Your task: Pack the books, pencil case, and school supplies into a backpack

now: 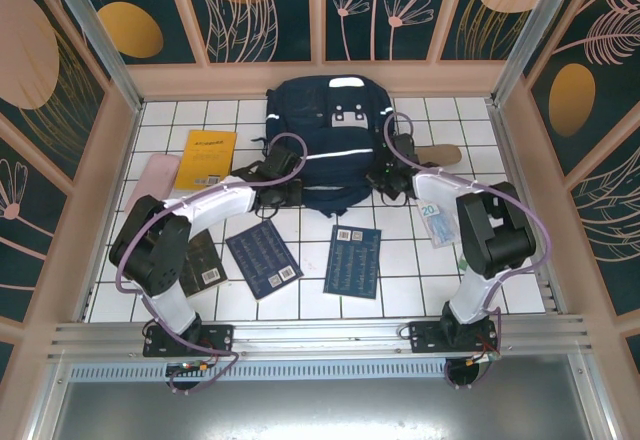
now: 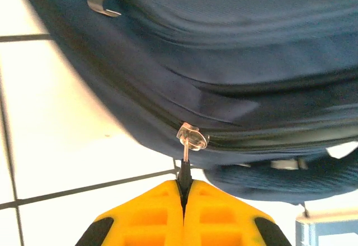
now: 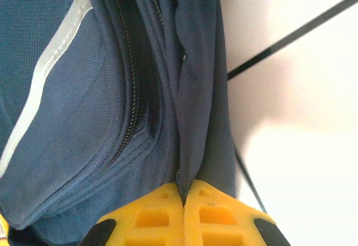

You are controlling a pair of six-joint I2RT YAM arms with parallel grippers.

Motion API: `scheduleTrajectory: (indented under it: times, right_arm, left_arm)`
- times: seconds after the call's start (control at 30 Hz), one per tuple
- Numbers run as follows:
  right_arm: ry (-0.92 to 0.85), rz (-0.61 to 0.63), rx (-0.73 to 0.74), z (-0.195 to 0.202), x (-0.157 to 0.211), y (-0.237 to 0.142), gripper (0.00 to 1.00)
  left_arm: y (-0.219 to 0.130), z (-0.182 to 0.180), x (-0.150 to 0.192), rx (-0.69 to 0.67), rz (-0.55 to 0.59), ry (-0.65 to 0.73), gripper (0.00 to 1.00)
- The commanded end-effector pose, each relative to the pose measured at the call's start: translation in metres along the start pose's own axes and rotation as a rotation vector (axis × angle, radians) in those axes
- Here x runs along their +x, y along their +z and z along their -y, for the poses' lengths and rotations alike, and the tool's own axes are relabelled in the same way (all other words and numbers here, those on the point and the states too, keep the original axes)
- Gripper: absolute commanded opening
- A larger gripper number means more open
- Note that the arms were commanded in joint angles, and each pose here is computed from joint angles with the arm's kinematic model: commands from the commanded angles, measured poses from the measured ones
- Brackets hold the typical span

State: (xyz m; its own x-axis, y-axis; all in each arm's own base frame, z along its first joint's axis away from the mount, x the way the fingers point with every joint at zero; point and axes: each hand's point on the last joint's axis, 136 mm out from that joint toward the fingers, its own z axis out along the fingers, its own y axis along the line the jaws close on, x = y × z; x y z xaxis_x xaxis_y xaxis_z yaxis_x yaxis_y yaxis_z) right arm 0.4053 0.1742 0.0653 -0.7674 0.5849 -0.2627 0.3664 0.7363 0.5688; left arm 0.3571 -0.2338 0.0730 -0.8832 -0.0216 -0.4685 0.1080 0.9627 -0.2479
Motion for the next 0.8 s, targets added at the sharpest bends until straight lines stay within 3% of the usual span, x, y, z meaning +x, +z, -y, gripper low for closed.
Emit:
scheduleTrajectory:
  times: [0.0,0.1,0.2,0.33,0.6,0.77]
  right_arm:
    - [-0.037,0.159,0.023,0.002,-0.050,-0.026,0.00]
    - [-0.053,0.176,0.023,0.003,-0.064,-0.028,0.00]
    - [-0.089,0.187,0.038,0.001,-0.081,-0.024,0.00]
    - [-0.140,0.201,0.039,-0.013,-0.106,-0.014,0.00]
    - [-0.186,0.232,0.042,-0.036,-0.157,0.009,0.00]
    - [-0.177,0.232,0.059,-0.036,-0.172,0.010,0.03]
  left_arm:
    - [-0.006,-0.064,0.003,-0.215,-0.034,-0.019,0.00]
    - [-0.009,-0.083,-0.013,-0.234,-0.007,-0.055,0.00]
    - [-0.015,-0.071,-0.031,-0.185,0.022,-0.025,0.00]
    - [-0.012,-0.050,-0.029,-0.070,0.005,-0.025,0.00]
    - [-0.031,0.033,-0.007,0.143,0.005,0.045,0.00]
    - [-0.031,0.081,0.007,0.272,-0.015,0.016,0.00]
